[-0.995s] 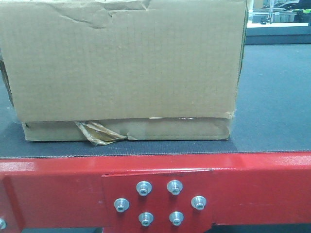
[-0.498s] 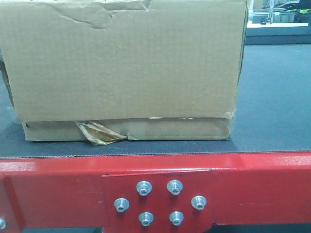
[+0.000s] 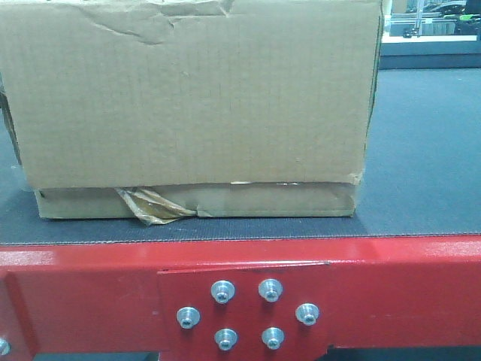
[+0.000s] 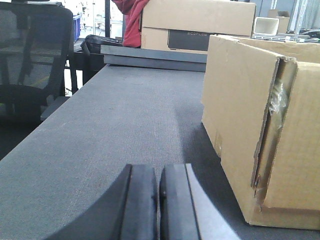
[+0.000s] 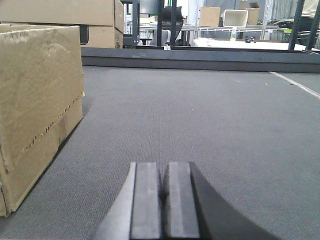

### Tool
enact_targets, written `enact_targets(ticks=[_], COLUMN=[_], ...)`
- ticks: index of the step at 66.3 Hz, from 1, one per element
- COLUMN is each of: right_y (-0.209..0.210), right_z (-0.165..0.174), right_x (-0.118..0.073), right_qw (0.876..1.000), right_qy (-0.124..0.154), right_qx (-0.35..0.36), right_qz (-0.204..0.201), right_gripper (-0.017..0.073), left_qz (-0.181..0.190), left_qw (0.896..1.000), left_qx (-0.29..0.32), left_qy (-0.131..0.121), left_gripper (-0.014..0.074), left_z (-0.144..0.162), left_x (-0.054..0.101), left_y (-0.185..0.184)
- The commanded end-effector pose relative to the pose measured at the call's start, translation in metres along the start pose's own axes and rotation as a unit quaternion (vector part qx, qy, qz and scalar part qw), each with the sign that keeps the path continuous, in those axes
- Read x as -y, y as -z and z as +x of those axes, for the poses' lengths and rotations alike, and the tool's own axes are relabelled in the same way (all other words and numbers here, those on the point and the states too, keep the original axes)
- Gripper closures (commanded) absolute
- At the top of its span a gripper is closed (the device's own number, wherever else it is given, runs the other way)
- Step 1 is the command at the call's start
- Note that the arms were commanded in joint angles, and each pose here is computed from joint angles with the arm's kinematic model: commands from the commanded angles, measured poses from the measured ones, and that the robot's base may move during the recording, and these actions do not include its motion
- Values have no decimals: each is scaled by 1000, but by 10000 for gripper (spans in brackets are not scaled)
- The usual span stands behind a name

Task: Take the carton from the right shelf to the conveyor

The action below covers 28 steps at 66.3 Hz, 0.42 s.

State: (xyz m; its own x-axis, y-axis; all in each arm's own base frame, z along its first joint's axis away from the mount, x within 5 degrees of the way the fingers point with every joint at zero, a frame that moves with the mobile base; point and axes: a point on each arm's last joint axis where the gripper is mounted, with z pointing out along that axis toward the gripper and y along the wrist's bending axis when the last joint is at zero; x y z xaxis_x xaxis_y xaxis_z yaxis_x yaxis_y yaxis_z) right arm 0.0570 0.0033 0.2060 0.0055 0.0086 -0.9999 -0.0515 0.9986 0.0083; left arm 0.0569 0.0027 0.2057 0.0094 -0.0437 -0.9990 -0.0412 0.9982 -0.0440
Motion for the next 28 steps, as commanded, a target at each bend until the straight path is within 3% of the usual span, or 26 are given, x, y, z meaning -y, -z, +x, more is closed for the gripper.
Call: enact_targets(ticks=[1,28], right_y=[1,1], right_z=[-2,-2], right_x=[0,0], right_qw=[1000,1000], right_qy=[1,1], right_qx=[11,11], right_qz=[3,3], right_gripper=[635,635], left_qz=[0,0], left_qw=[1000,1000], left_qx=[11,11], left_qy=[2,2], left_gripper=[579,579], left_z=[-2,-2], left_x=[0,0], left_y=[1,1])
